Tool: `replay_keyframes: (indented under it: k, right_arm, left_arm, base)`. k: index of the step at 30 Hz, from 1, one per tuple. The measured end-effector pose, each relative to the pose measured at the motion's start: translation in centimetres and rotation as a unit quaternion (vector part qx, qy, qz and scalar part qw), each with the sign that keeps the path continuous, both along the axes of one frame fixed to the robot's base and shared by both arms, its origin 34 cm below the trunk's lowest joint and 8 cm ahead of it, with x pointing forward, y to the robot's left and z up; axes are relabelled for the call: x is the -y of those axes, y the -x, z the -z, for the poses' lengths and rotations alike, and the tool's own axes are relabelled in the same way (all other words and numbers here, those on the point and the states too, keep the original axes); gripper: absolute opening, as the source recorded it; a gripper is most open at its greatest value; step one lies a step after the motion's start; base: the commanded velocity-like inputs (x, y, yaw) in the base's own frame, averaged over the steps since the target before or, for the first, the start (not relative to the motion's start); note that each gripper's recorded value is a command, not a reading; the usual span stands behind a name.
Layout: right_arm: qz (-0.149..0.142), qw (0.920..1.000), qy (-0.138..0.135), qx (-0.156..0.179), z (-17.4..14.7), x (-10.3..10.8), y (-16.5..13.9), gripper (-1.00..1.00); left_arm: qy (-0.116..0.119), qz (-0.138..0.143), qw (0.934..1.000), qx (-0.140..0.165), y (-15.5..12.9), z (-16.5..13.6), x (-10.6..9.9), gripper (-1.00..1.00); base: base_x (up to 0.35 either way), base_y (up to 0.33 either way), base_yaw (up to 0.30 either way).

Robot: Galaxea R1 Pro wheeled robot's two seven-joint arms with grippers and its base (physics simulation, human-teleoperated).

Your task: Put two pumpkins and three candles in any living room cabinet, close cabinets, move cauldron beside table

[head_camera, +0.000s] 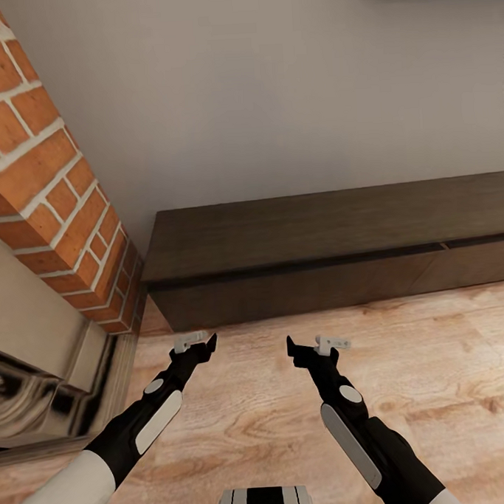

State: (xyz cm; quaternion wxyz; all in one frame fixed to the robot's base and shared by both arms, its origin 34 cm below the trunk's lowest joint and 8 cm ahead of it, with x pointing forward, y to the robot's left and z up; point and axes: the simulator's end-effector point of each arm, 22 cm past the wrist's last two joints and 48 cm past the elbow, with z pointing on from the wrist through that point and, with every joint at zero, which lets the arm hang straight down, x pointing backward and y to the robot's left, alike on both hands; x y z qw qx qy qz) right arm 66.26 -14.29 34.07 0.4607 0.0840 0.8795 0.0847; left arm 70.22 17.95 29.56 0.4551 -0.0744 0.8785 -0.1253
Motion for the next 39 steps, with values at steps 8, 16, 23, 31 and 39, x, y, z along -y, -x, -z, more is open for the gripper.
replay_keyframes:
  k: [8, 16, 23, 31, 39]
  right_arm:
    - [0.000, 0.9999, 0.000, 0.016, -2.0, 0.0, -0.5, 1.00]
    - [0.000, 0.9995, 0.000, 0.032, -3.9, 0.1, -0.9, 1.00]
    - [0.000, 0.9994, 0.000, 0.034, -4.2, 0.1, -0.9, 1.00]
    - [0.000, 0.9994, 0.000, 0.034, -4.2, 0.1, -0.9, 1.00]
    - [0.000, 0.9994, 0.000, 0.034, -4.2, 0.1, -0.9, 1.00]
  left_arm:
    - [-0.002, 0.003, 1.0000, 0.002, -0.3, -1.5, 0.0, 1.00]
    - [-0.003, 0.004, 0.9999, 0.013, -0.7, -3.5, 0.0, 1.00]
    - [-0.002, 0.005, 0.9999, 0.014, -0.8, -3.7, 0.1, 1.00]
    - [-0.002, 0.005, 0.9999, 0.014, -0.8, -3.7, 0.1, 1.00]
    - [-0.003, 0.006, 0.9999, 0.015, -0.8, -3.7, 0.1, 1.00]
  base:
    - [0.000, 0.000, 0.000]
    - [0.000, 0.000, 0.000]
    - [0.000, 0.000, 0.000]
    - [0.000, 0.000, 0.000]
    - [0.000, 0.000, 0.000]
